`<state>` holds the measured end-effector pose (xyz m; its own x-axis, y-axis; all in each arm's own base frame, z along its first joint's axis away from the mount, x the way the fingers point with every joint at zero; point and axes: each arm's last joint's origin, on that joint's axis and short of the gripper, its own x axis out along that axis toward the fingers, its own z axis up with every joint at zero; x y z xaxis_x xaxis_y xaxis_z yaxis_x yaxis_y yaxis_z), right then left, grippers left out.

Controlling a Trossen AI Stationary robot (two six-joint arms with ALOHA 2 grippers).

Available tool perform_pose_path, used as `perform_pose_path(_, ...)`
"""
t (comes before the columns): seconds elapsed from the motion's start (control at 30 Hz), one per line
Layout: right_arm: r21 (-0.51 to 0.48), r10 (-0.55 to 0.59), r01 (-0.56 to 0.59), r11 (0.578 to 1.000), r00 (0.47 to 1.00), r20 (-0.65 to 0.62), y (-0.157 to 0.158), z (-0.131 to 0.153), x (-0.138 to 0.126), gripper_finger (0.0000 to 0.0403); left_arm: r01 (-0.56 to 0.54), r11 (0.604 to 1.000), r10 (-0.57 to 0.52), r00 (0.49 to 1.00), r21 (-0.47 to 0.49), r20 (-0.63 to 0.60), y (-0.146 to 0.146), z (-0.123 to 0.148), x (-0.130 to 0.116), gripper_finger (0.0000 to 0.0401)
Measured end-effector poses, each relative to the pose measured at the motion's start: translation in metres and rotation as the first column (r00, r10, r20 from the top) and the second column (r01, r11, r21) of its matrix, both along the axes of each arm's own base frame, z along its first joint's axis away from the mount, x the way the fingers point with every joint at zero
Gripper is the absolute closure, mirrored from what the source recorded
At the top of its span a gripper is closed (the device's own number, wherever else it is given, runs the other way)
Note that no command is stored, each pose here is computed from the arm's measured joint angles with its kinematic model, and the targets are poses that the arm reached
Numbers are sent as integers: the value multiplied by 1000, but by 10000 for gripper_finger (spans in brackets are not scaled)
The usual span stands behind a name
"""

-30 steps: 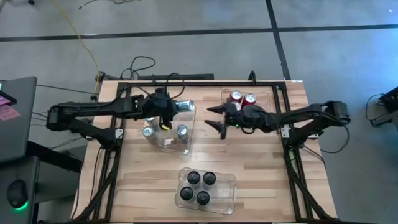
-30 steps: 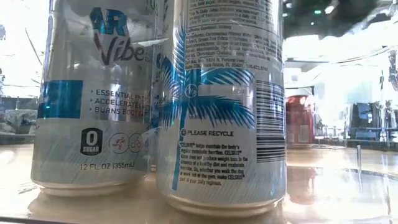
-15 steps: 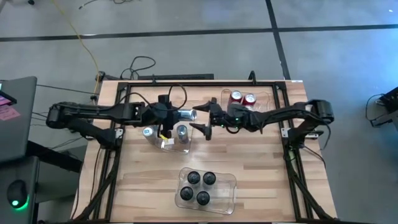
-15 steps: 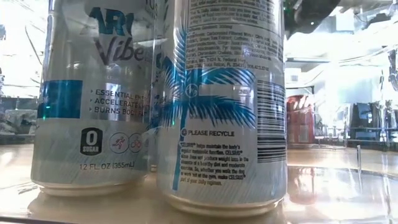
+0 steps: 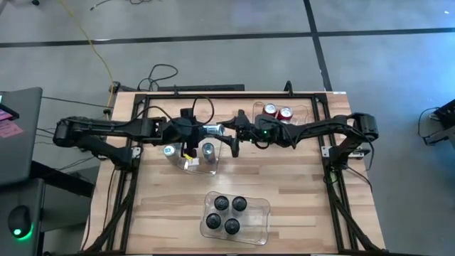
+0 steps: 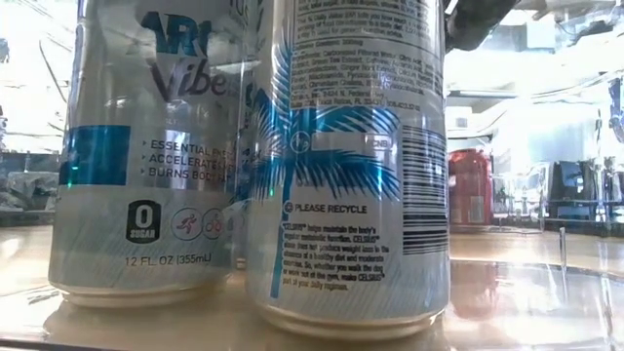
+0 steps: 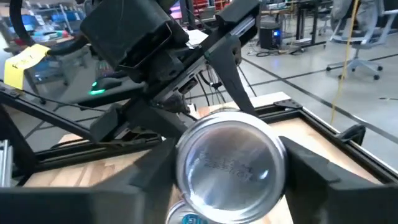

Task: Sort soda cans
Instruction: Adjust the blue soda cans in the top left transparent bin

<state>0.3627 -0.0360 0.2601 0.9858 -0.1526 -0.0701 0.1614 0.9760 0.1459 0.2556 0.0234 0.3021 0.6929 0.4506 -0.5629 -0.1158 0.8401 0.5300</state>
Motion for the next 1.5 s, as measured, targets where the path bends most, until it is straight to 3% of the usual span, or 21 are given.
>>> perform_pose_path(0.07,15,28,-28,1000,1000,-3,-2,-2,1,176,-13,1000,13,1000,4,0,1,0,0,183)
perform_pose_path(0.3,29,38,-39,999,999,17,-3,1,0,177,-27,999,27,999,-24,21,0,7,0,182)
perform_pose_path(0.43,0,60,-60,998,997,53,-2,12,-5,177,-39,996,43,998,-81,51,-1,26,-9,113)
perform_pose_path(0.6,-49,63,-59,997,994,86,-1,27,-13,177,-79,985,104,982,-156,155,-2,56,-39,17)
perform_pose_path(0.8,-115,110,-88,990,974,198,2,29,-21,177,-22,967,116,925,-254,362,-8,82,-88,24)
perform_pose_path(0.93,-161,204,-150,976,890,408,3,22,-41,177,92,957,59,867,-275,496,-15,76,-108,24)
perform_pose_path(1.07,-143,264,-224,964,772,578,-4,12,-65,177,185,960,-17,791,-212,612,-22,57,-111,22)
perform_pose_path(1.17,-92,297,-307,947,731,615,-10,6,-71,177,235,967,-103,719,-101,687,-27,42,-102,22)
perform_pose_path(1.33,-36,299,-350,936,736,607,-14,-2,-65,177,297,952,-255,626,77,737,-32,23,-75,22)
perform_pose_path(1.5,-33,319,-381,924,721,615,-10,1,-57,177,296,949,-274,589,113,761,-34,15,-49,22)
